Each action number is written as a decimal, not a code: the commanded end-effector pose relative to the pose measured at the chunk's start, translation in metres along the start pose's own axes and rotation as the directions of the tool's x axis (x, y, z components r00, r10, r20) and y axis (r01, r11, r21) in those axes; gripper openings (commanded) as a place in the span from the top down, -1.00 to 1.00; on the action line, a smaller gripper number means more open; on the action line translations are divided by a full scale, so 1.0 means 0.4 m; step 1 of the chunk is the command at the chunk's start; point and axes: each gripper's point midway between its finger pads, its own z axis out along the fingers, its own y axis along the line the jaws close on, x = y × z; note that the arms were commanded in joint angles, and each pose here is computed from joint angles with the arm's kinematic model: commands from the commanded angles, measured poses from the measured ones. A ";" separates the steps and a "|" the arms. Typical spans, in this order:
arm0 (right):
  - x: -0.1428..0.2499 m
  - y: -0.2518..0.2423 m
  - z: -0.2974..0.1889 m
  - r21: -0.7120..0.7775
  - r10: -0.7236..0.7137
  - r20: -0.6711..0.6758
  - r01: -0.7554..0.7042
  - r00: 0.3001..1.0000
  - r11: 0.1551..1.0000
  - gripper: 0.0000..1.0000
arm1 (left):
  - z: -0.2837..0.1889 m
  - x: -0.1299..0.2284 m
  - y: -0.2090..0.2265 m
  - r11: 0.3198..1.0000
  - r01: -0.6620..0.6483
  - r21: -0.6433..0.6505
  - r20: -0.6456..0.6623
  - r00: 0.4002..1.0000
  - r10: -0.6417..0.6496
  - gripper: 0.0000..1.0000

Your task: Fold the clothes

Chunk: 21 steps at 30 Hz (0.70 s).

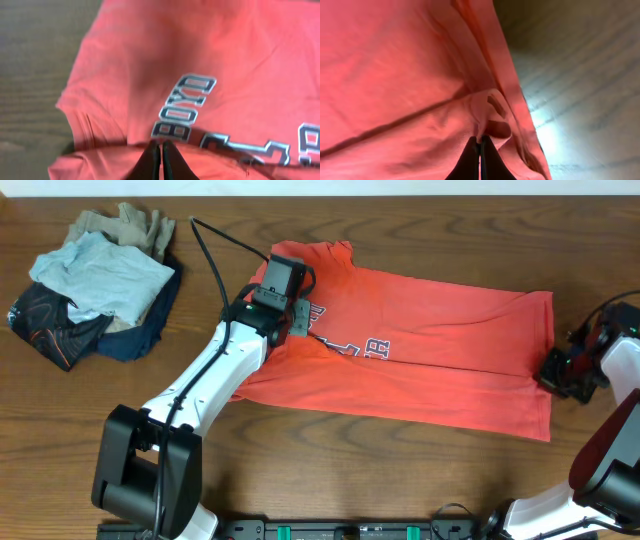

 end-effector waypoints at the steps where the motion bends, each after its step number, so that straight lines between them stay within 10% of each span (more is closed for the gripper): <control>1: -0.066 0.017 -0.032 -0.050 -0.007 0.072 0.010 0.997 0.999 0.98 | 0.002 -0.026 0.012 1.000 0.003 -0.025 0.038 0.999 -0.002 0.88; 6: -0.142 0.002 -0.050 -0.063 0.085 0.184 -0.074 0.979 0.995 0.96 | 0.031 -0.036 0.006 1.000 0.006 -0.022 0.055 0.998 -0.004 0.88; 9: -0.150 0.002 -0.052 -0.068 0.099 0.197 -0.087 0.975 0.994 0.60 | 0.042 -0.021 0.008 1.000 0.002 -0.027 0.033 0.999 -0.001 0.87; 21: -0.016 -0.009 -0.036 -0.027 0.116 -0.017 -0.117 0.993 0.993 0.74 | 0.029 0.131 0.039 0.997 -0.046 -0.066 -0.216 0.976 0.030 0.87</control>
